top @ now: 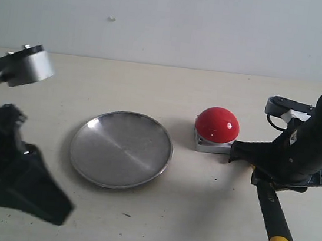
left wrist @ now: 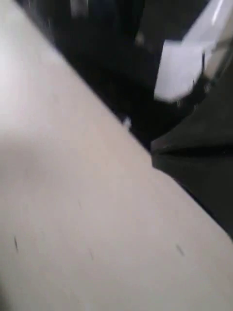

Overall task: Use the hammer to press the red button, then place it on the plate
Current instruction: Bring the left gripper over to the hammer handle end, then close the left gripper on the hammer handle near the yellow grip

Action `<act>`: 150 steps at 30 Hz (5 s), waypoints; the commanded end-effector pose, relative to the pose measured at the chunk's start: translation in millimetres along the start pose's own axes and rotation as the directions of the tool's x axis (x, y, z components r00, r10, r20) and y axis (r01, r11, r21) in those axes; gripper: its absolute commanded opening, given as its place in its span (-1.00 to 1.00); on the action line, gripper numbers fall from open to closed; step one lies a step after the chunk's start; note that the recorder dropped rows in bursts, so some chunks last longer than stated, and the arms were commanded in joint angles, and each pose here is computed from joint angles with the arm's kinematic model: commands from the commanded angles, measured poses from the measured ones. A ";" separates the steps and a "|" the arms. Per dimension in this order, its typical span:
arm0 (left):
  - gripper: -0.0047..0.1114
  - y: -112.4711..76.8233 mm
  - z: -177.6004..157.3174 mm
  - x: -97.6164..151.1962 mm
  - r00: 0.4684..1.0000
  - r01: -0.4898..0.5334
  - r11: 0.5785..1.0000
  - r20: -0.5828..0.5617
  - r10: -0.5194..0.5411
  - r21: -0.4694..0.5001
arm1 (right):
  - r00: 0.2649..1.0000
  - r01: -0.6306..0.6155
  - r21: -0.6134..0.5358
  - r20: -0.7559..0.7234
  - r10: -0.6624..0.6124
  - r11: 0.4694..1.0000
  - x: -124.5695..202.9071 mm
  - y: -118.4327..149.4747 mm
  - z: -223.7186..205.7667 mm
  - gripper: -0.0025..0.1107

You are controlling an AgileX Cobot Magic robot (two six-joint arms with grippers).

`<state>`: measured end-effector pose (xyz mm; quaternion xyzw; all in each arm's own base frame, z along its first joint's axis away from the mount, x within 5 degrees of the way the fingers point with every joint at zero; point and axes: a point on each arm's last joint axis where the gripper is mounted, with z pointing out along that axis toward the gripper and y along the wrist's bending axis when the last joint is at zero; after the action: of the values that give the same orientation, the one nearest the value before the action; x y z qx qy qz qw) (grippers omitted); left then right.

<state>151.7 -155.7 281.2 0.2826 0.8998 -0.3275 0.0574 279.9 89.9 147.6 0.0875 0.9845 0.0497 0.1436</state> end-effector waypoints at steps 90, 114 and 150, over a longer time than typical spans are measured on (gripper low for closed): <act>0.10 25.2 256.6 -120.6 0.845 0.529 0.654 -0.268 -0.463 0.541 | 0.996 -0.089 -0.097 -0.018 0.088 0.991 -1.3 9.2 -6.2 -0.96; 0.09 17.0 265.4 -120.9 0.839 0.538 0.677 -0.244 -0.486 0.502 | 0.996 -0.086 -0.097 -0.026 0.084 0.992 -0.6 9.4 -6.2 -0.96; -0.92 11.3 272.9 -123.1 0.852 0.521 0.671 -0.270 -0.449 0.528 | 0.998 -0.053 -0.100 -0.033 0.050 0.994 0.4 9.6 -6.2 -0.96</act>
<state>239.3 -373.6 92.8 0.0451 0.8047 -0.5641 -0.1791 275.8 98.3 147.5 0.1045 0.9832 0.0960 0.1149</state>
